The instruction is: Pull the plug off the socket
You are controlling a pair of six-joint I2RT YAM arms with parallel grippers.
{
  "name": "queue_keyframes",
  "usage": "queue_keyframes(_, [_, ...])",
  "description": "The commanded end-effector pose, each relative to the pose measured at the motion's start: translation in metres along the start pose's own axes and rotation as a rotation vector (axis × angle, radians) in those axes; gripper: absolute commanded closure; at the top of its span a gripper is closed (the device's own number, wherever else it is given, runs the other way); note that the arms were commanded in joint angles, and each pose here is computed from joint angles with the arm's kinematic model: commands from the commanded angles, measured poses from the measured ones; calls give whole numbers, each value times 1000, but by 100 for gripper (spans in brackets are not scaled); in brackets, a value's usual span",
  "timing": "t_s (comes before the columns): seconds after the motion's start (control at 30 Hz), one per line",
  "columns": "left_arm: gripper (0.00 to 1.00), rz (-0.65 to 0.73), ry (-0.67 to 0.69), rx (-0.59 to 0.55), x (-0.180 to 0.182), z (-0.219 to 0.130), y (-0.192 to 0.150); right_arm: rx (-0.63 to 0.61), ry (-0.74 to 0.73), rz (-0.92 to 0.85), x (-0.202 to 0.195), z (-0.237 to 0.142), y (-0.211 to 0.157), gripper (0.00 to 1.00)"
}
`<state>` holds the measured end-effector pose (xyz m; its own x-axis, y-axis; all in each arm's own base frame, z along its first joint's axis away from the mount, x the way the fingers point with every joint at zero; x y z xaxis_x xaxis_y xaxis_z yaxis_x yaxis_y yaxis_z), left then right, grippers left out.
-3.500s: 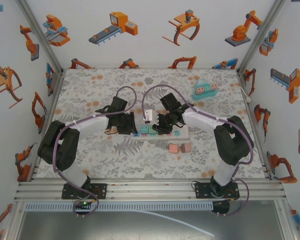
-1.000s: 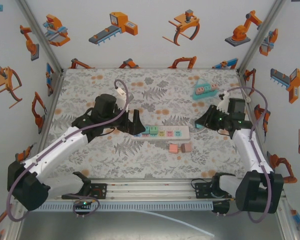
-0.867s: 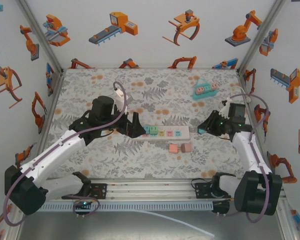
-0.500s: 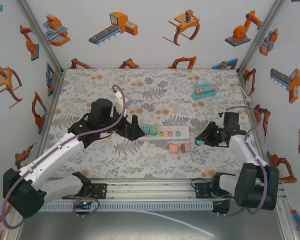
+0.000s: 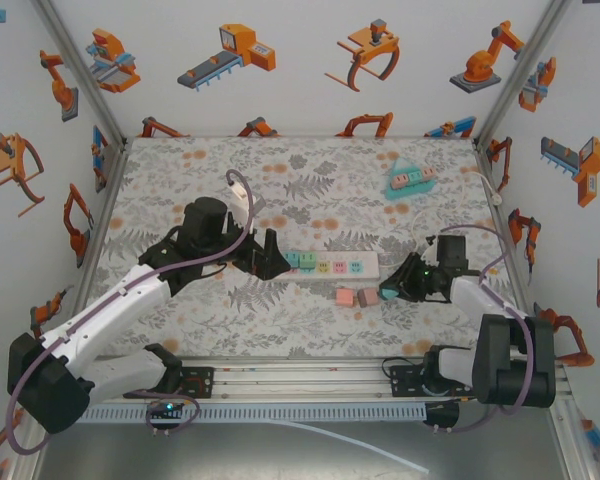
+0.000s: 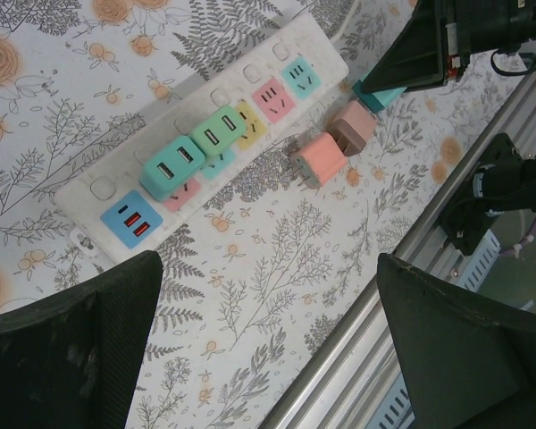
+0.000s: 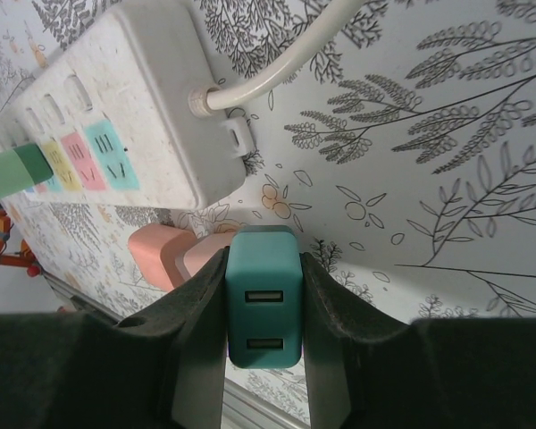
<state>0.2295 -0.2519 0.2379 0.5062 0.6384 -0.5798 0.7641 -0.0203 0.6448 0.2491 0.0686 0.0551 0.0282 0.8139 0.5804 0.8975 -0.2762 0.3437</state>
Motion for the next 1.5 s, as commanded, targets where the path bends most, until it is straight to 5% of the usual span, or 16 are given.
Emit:
queue_keyframes(0.0, [3,21,-6,-12,-2,1,2,-10,9,10,4,4,-1,72])
queue_keyframes(0.37, [3,16,2,-15,0,3,3,-4,-87,17,-7,2,-11,54])
queue_keyframes(0.97, [3,0,50,-30,8,3,4,-206,-173,-159,19,-55,32,49])
queue_keyframes(1.23, [3,-58,171,-102,28,-1,11,-417,-19,-657,123,-96,78,52])
queue_keyframes(1.47, [3,-139,295,-161,53,-5,11,-502,238,-1299,227,-94,65,54])
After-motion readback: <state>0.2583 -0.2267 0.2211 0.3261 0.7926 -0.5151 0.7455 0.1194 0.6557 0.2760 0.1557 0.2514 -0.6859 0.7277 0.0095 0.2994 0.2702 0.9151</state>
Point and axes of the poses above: each hand's point on the last joint's axis, 136 mm out from that joint toward the fingers, its own z axis out along the fingers, its own x axis along the line the jaws close on, y = z × x, the point moved 2 cm from there along -z, back along the fingers, and after that the axes turned 15 degrees about -z, right-handed, at the moved point
